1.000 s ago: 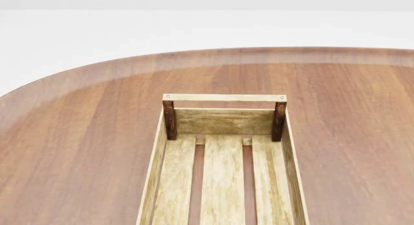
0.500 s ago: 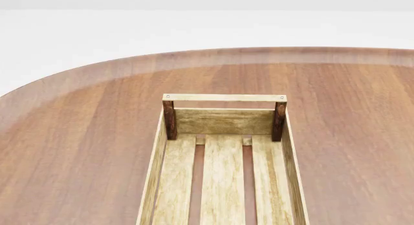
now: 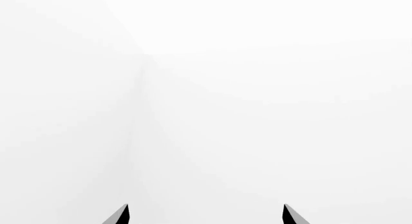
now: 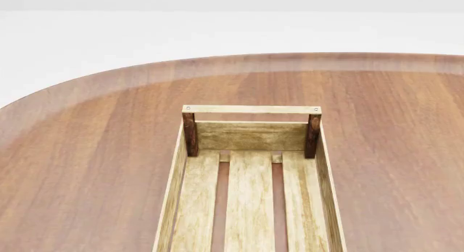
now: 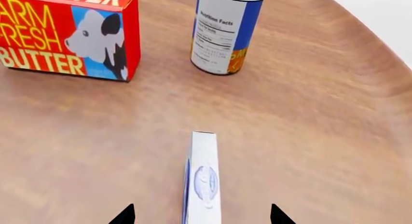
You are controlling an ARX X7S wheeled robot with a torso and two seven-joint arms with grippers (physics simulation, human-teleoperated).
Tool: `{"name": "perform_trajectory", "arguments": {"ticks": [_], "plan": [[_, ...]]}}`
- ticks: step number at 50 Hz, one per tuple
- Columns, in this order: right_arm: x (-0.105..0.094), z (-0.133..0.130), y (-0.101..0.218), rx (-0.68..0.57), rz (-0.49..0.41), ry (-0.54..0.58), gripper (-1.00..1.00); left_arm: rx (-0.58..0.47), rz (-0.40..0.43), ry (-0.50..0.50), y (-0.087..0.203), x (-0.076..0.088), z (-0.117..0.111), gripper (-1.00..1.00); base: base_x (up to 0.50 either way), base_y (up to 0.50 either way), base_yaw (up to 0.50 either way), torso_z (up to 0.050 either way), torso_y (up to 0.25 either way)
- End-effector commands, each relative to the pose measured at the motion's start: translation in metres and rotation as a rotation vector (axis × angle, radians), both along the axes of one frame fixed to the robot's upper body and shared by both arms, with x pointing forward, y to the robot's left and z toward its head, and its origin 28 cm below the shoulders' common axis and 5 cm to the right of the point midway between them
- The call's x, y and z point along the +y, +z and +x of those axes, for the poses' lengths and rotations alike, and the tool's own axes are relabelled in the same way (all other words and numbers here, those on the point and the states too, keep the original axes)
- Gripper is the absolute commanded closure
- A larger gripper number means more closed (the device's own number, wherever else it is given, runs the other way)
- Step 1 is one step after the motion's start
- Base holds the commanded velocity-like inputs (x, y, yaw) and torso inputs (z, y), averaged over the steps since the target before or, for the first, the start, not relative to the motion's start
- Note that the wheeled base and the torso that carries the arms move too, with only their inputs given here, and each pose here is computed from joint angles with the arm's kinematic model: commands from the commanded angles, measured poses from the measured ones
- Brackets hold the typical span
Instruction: Pick up the cream cheese and put it in the tray.
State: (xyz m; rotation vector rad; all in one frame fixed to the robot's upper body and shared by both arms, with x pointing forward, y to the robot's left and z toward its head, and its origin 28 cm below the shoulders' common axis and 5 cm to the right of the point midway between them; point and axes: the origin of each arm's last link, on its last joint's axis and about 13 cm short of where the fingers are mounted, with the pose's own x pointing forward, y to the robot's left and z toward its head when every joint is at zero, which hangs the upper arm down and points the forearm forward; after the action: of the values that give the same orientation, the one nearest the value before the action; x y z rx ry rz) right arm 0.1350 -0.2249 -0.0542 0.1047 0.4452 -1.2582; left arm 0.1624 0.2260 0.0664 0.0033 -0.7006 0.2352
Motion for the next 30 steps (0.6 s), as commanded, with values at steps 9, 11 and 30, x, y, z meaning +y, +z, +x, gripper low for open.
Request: {"name": "perform_trajectory", "arguments": {"ticks": [9,11,30], "plan": [[-0.002,0.001,-0.008,0.023,0.013,-0.008,-1.00,-0.001,0.000,0.002,0.000,0.000,0.000,-1.00,0.00,0.00,0.00,0.000,0.000],[-0.002,0.001,-0.009,0.022,0.015,-0.010,-1.00,0.000,0.000,0.003,0.000,0.000,0.000,-1.00,0.00,0.00,0.00,0.000,0.000],[-0.002,0.003,-0.016,0.020,0.030,-0.009,1.00,0.002,0.002,0.003,-0.001,0.000,0.001,-1.00,0.00,0.00,0.00,0.000,0.000]]}}
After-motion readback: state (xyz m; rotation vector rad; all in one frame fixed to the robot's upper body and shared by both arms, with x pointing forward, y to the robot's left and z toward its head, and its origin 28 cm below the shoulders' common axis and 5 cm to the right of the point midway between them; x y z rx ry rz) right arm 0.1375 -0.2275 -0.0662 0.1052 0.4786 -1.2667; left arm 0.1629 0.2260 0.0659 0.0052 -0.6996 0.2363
